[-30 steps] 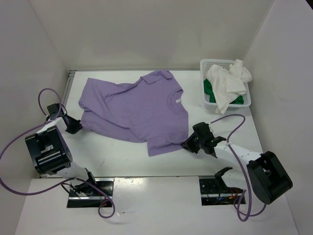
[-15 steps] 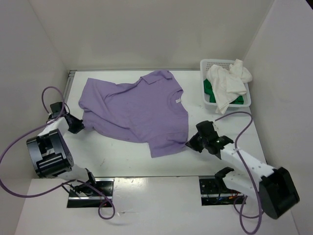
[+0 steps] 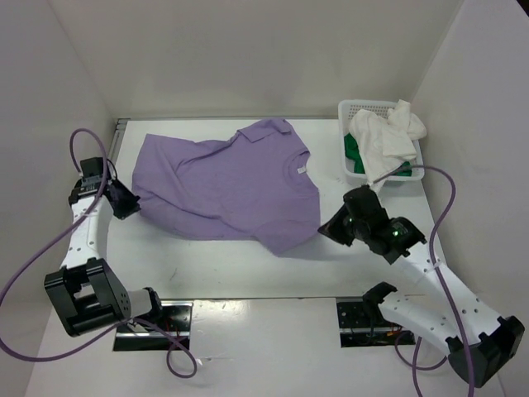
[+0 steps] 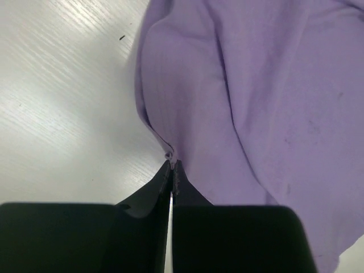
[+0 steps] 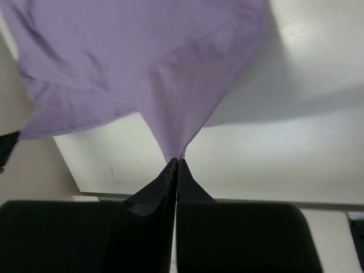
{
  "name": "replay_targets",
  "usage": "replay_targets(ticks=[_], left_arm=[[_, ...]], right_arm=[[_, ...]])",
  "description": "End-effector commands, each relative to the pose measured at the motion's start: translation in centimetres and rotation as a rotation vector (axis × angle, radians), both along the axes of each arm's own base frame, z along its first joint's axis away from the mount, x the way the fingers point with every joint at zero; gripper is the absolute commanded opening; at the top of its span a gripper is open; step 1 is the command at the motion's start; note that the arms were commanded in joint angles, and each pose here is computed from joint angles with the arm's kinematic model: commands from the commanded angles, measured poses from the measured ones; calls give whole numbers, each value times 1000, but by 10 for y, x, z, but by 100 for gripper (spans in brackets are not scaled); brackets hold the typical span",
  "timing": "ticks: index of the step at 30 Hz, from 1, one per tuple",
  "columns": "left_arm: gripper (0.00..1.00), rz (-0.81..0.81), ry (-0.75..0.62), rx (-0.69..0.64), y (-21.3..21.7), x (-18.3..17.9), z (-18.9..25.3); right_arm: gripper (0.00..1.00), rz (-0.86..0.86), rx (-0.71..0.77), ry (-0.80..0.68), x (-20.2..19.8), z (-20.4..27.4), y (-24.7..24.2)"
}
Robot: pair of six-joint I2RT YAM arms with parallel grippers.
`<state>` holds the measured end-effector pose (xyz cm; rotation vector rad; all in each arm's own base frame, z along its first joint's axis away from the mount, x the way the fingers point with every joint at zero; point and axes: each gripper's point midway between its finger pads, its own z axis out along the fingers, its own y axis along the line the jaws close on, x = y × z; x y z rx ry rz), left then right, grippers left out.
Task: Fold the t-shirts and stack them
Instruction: Fold the flattened T-shirt at the center of the board.
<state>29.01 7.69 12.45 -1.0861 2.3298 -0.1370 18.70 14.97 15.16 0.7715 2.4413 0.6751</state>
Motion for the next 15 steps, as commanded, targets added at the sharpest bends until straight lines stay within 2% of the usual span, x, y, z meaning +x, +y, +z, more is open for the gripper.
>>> replay_targets(ticks=[1,4,6,7,10,11,15], left_arm=[[1,-19,79,29,-2,-23,7],[0,13,89,100,16,-16,20],[0,29,90,102,22,-3,23],[0,32,41,119,27,12,40],[0,63,-25,43,35,38,46],[0,58,-52,-1,34,46,48],[0,108,-133,-28,47,75,50]], right_arm=[[0,5,-83,-110,27,42,-5],[0,19,-101,-185,65,58,4],[0,28,-146,-191,91,54,4],[0,28,-151,-212,104,57,6],[0,38,-204,-251,140,63,9],[0,40,-194,-296,154,79,15],[0,36,-244,-323,197,78,23]])
